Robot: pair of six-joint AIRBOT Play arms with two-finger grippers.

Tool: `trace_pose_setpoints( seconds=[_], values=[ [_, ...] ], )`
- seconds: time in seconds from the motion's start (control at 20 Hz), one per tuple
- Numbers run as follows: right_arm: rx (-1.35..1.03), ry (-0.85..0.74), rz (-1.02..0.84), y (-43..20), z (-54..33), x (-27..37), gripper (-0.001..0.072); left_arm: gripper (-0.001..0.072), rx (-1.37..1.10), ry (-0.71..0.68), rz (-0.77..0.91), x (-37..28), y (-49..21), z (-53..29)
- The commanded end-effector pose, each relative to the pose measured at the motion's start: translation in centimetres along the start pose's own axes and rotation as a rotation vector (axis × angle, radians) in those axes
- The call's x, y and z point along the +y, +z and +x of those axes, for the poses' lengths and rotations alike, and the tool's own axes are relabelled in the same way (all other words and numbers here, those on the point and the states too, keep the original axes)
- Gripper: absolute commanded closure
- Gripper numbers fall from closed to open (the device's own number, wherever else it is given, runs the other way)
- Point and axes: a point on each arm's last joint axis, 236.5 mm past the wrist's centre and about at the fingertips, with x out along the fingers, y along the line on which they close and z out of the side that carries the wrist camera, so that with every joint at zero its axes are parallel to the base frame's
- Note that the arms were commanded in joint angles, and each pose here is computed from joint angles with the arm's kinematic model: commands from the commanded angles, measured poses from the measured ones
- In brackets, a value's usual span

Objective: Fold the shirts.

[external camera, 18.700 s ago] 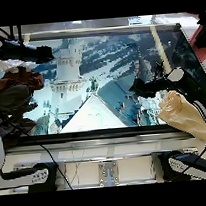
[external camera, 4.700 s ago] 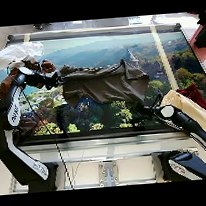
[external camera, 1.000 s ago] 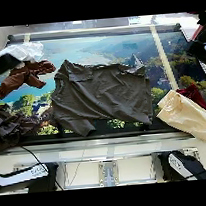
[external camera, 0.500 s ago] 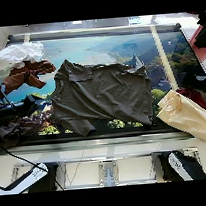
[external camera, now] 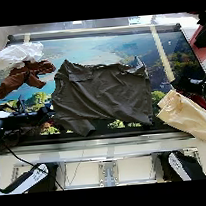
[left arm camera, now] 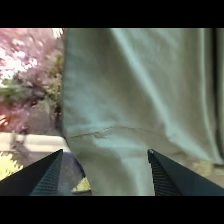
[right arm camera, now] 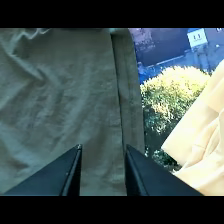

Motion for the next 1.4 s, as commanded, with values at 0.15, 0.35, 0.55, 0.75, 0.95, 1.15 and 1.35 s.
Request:
trace_pose_setpoints(
  seconds=[0.15,0.35,0.55,0.75,0.95,1.15,1.35],
  values=[
    [-0.081,0.021,-0.035,0.7,-2.7,1.3,0.0366,0.0136,-0.066,0.133,-0.044,0.1,1.0,2.3],
    [-0.131,-0.018,-0.080,1.0,-4.4,1.0,0.0366,0.0136,-0.012,0.208,-0.096,1.9,-0.4,2.0],
    [-0.137,-0.023,-0.085,1.0,-4.7,1.0,0.0366,0.0137,0.003,0.180,-0.134,1.5,-0.7,2.5],
    [-0.135,-0.021,-0.084,0.9,-4.7,1.0,0.0366,0.0137,0.066,0.072,-0.184,0.0,-1.4,4.7],
    [-0.080,-0.014,-0.078,-0.4,-4.6,1.1,0.0366,0.0444,0.069,-0.035,-0.233,-1.6,-1.0,6.1],
    [0.166,0.010,-0.022,-6.8,-3.6,1.0,0.0366,0.0693,0.068,-0.049,-0.198,-1.9,-1.0,6.1],
    [0.364,0.087,0.080,-16.3,-1.0,0.9,0.0366,0.0693,0.100,-0.065,-0.170,-2.3,-1.7,6.0]
  ],
)
